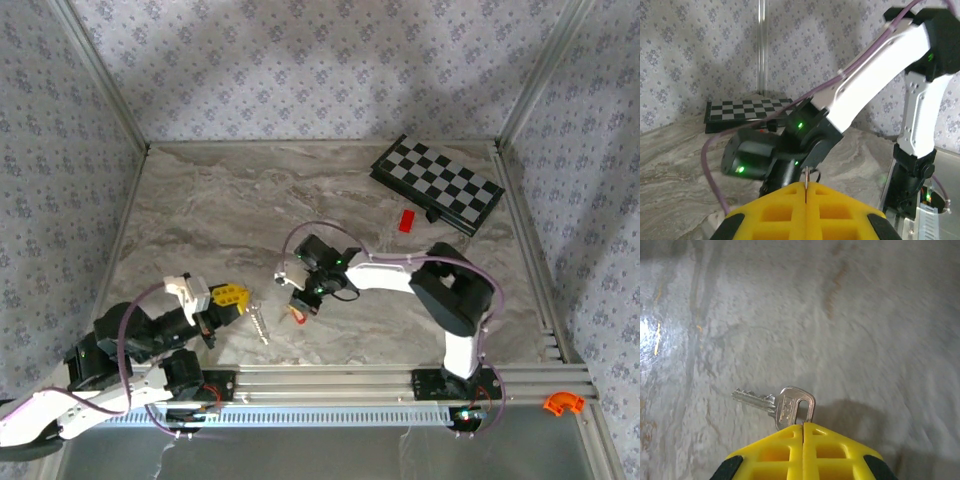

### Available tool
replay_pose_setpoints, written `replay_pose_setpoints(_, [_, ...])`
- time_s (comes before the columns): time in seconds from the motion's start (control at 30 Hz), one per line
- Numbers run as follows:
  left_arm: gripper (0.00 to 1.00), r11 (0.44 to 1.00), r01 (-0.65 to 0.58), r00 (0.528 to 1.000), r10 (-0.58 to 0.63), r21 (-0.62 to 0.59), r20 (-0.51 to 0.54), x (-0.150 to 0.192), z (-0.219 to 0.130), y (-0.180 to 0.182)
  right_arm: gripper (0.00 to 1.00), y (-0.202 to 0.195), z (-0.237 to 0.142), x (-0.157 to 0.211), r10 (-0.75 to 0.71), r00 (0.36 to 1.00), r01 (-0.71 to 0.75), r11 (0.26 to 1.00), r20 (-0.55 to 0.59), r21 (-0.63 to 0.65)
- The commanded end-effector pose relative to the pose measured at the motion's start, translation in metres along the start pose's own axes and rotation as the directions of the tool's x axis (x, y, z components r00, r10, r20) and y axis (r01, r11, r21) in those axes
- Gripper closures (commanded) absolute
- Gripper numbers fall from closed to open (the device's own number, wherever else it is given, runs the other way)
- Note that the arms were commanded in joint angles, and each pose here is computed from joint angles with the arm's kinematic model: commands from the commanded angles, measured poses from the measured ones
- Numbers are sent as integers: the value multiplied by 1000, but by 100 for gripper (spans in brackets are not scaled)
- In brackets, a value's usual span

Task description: Put the keys on the keyring

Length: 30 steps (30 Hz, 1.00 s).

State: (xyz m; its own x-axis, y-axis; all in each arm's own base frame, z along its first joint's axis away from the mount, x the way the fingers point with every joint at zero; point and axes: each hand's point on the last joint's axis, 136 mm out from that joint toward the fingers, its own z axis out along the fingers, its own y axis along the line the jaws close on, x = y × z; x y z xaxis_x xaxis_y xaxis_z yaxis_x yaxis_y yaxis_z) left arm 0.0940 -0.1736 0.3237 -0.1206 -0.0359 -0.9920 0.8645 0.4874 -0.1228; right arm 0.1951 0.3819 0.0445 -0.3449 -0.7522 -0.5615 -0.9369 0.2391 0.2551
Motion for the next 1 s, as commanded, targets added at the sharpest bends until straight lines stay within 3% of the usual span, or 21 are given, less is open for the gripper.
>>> replay_pose_setpoints(0.0, [100, 1000, -19, 1000, 19, -5, 18, -7, 6, -1, 100, -9, -29, 15, 141, 990, -138, 983, -20, 120])
replay_pose_setpoints(0.37, [100, 998, -71, 996, 70, -2, -55, 1, 37, -4, 100, -24, -71, 87, 478, 870, -421, 848, -121, 322])
replay_pose_setpoints(0.77, [100, 996, -87, 989, 85, -10, -120, 17, 58, 1, 100, -17, -77, 119, 587, 789, -496, 783, -182, 374])
replay_pose_setpoints(0.97, [100, 997, -73, 990, 72, -3, -118, 19, 60, 1, 80, -12, -85, 125, 611, 773, -519, 764, -171, 384])
